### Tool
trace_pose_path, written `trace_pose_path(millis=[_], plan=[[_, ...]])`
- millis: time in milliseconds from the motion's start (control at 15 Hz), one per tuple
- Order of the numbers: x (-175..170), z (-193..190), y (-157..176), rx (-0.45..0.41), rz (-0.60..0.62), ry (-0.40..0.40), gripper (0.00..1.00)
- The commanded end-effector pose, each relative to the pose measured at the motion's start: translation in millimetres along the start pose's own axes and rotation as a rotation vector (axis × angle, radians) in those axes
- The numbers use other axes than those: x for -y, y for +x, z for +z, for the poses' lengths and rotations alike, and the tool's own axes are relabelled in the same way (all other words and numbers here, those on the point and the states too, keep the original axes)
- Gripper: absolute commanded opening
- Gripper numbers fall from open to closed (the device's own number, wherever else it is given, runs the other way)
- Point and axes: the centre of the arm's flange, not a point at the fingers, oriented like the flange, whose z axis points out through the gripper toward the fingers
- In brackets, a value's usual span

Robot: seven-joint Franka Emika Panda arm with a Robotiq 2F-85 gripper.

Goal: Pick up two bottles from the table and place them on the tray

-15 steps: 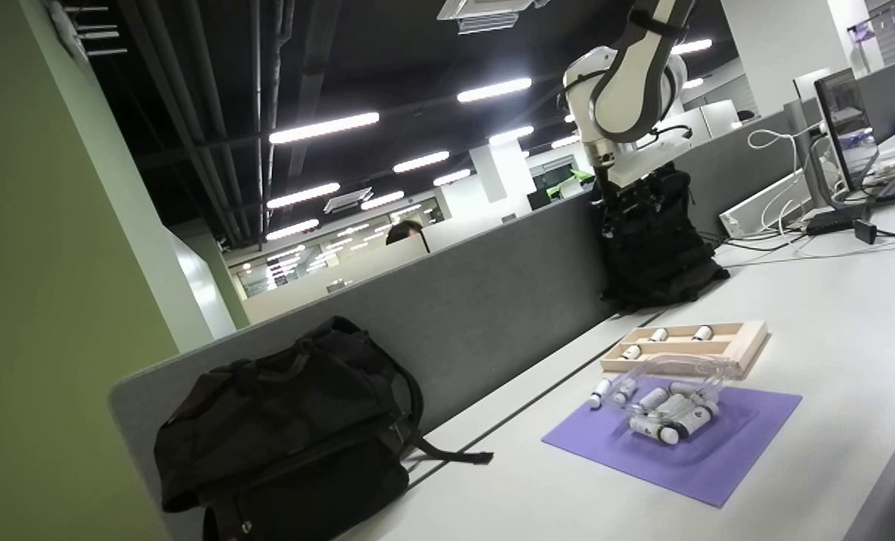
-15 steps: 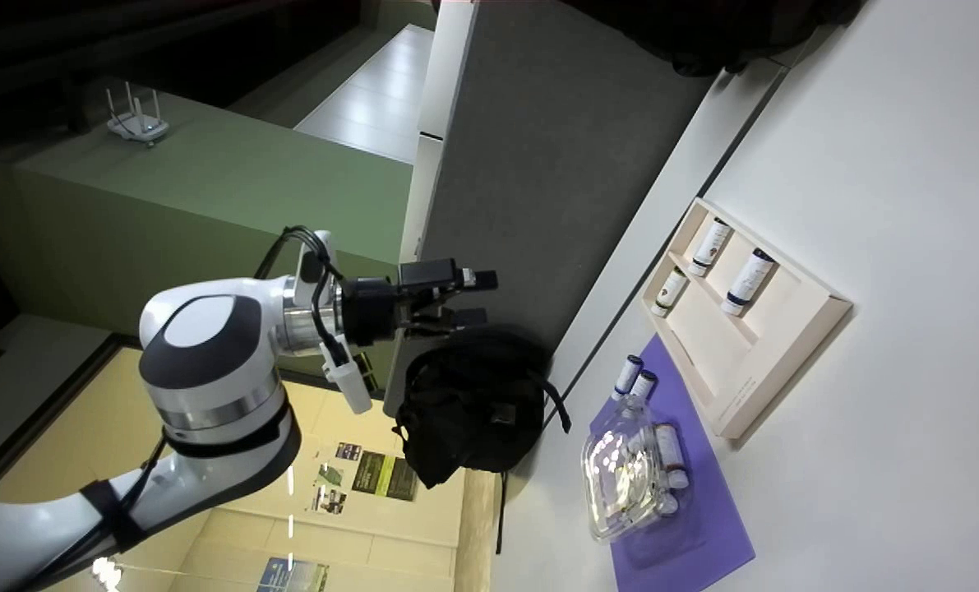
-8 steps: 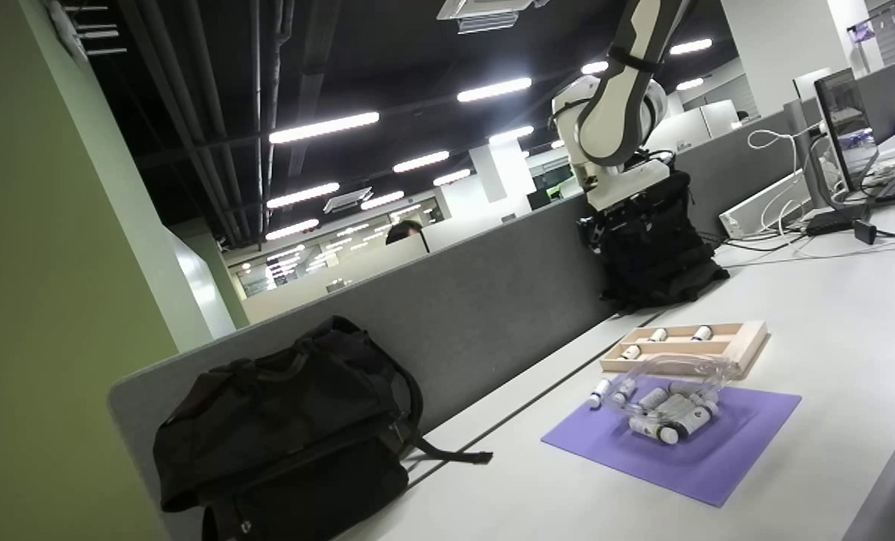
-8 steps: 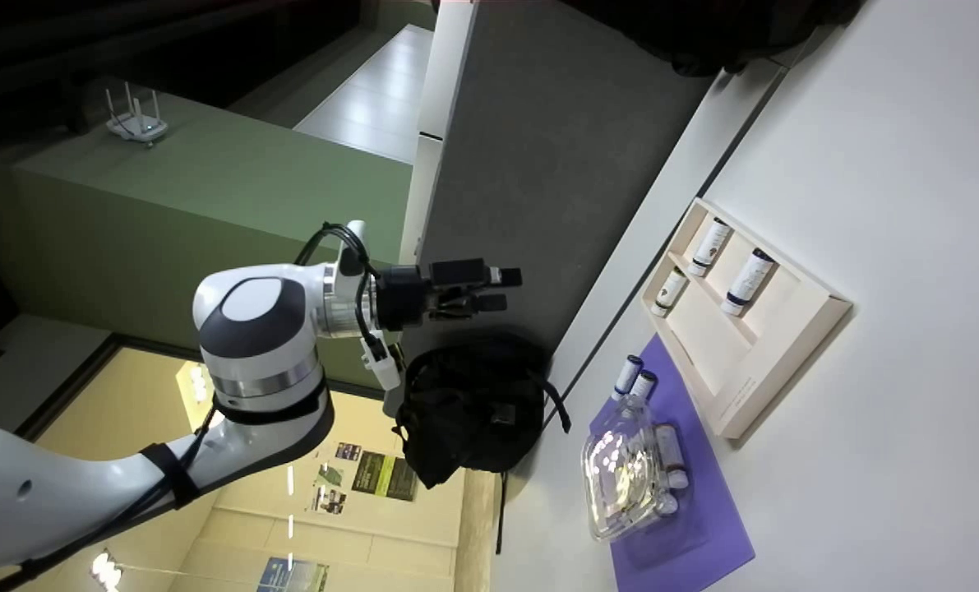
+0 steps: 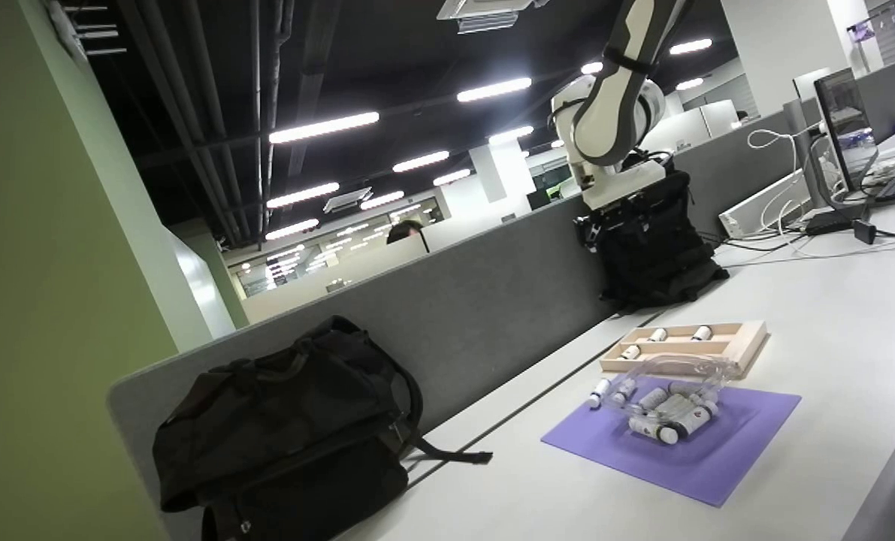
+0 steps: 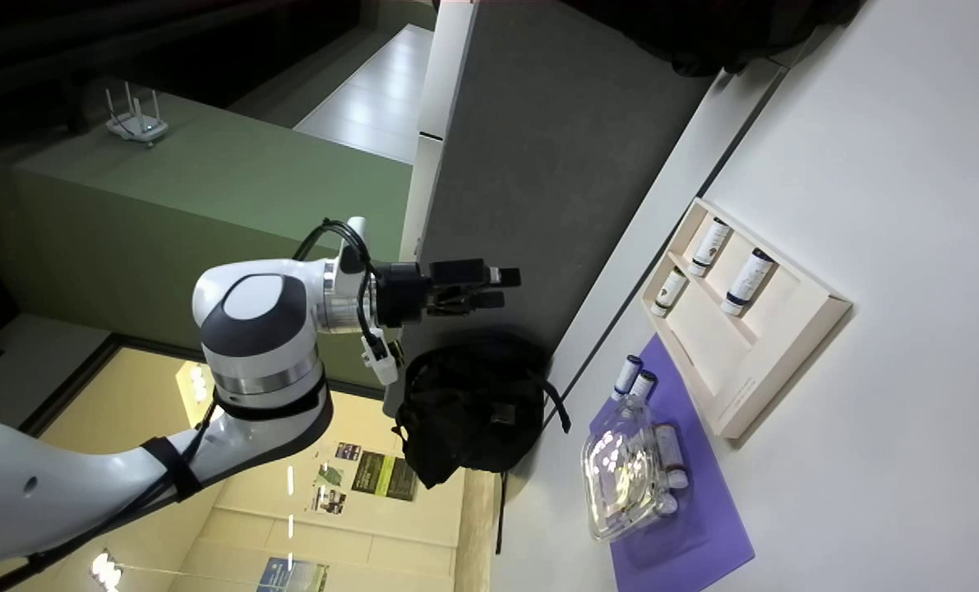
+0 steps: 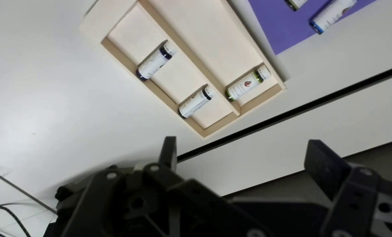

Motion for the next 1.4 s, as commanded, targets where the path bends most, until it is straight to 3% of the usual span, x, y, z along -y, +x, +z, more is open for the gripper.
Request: trace_pose_path(millis=[0,333,600,667,1000,1333], plan=[[47,12,44,0.062,0.177,0.076,1.00],[132,50,56,0.257,0.340,0.148,1.00],[177,93,43,0.351,0.317,0.106,1.00],[150,79,19,0.313,0.297,0.128,1.00],[164,100,21,0.338,0.285,0.109,1.00],[163,173,7,0.445,0.414,0.068,1.00]])
